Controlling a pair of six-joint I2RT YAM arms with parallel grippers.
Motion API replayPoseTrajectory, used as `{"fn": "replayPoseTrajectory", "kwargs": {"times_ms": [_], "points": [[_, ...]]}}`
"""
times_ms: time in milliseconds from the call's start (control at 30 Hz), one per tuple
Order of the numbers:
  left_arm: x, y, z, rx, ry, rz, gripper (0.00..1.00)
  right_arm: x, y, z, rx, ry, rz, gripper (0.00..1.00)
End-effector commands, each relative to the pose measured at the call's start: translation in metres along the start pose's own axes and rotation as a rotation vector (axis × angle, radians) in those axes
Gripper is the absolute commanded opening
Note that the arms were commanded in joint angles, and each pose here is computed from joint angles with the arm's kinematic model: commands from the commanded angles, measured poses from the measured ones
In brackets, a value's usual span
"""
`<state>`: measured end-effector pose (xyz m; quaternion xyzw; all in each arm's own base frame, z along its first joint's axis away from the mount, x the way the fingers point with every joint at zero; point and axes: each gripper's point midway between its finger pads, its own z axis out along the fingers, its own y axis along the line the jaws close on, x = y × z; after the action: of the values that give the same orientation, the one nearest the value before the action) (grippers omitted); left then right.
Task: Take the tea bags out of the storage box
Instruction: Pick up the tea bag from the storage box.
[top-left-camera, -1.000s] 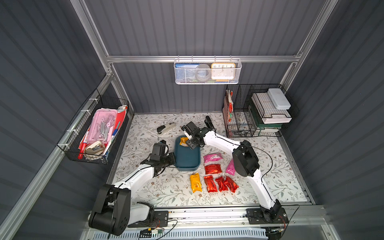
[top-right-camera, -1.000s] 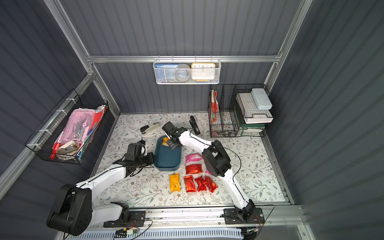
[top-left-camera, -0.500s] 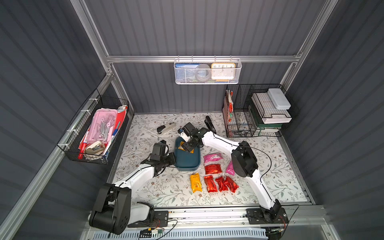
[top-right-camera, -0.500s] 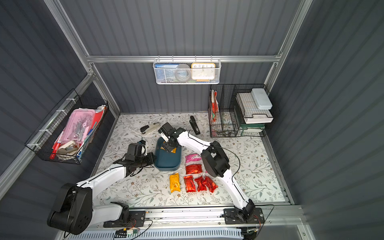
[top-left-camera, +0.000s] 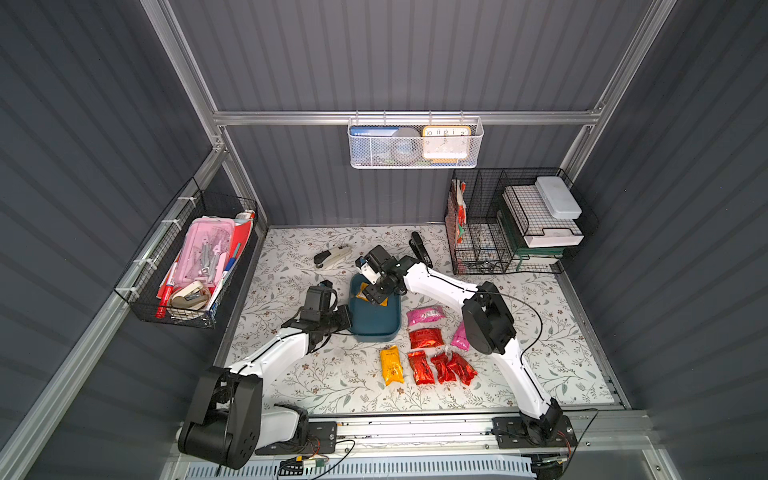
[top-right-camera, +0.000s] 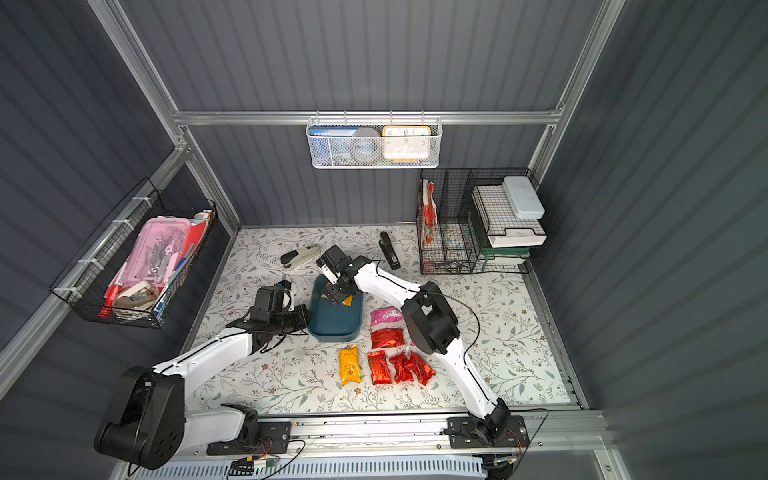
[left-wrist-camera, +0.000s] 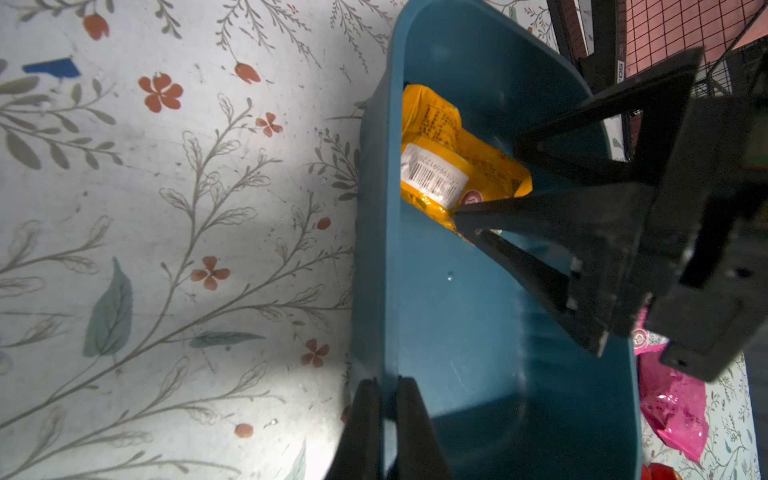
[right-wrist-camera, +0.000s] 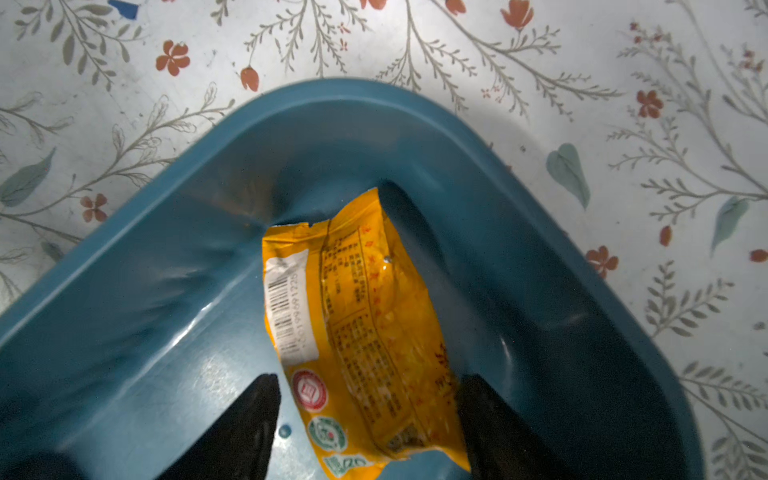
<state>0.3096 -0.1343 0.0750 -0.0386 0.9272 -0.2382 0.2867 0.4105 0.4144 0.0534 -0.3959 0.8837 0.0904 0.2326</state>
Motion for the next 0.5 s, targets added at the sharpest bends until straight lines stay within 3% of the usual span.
{"fn": "replayPoseTrajectory", "kwargs": {"times_ms": [0, 233, 467], "points": [[-0.007, -0.008, -0.002, 0.03, -0.015, 0.02, 0.0, 0.012, 0.005, 0.019, -0.014, 0.04, -0.012, 0.73], [-0.007, -0.007, -0.002, 0.028, -0.014, 0.02, 0.0, 0.022, 0.002, 0.03, 0.012, 0.082, -0.032, 0.71], [-0.004, -0.006, -0.003, 0.025, -0.011, 0.015, 0.0, 0.011, 0.002, 0.017, 0.045, 0.051, -0.052, 0.52]]}}
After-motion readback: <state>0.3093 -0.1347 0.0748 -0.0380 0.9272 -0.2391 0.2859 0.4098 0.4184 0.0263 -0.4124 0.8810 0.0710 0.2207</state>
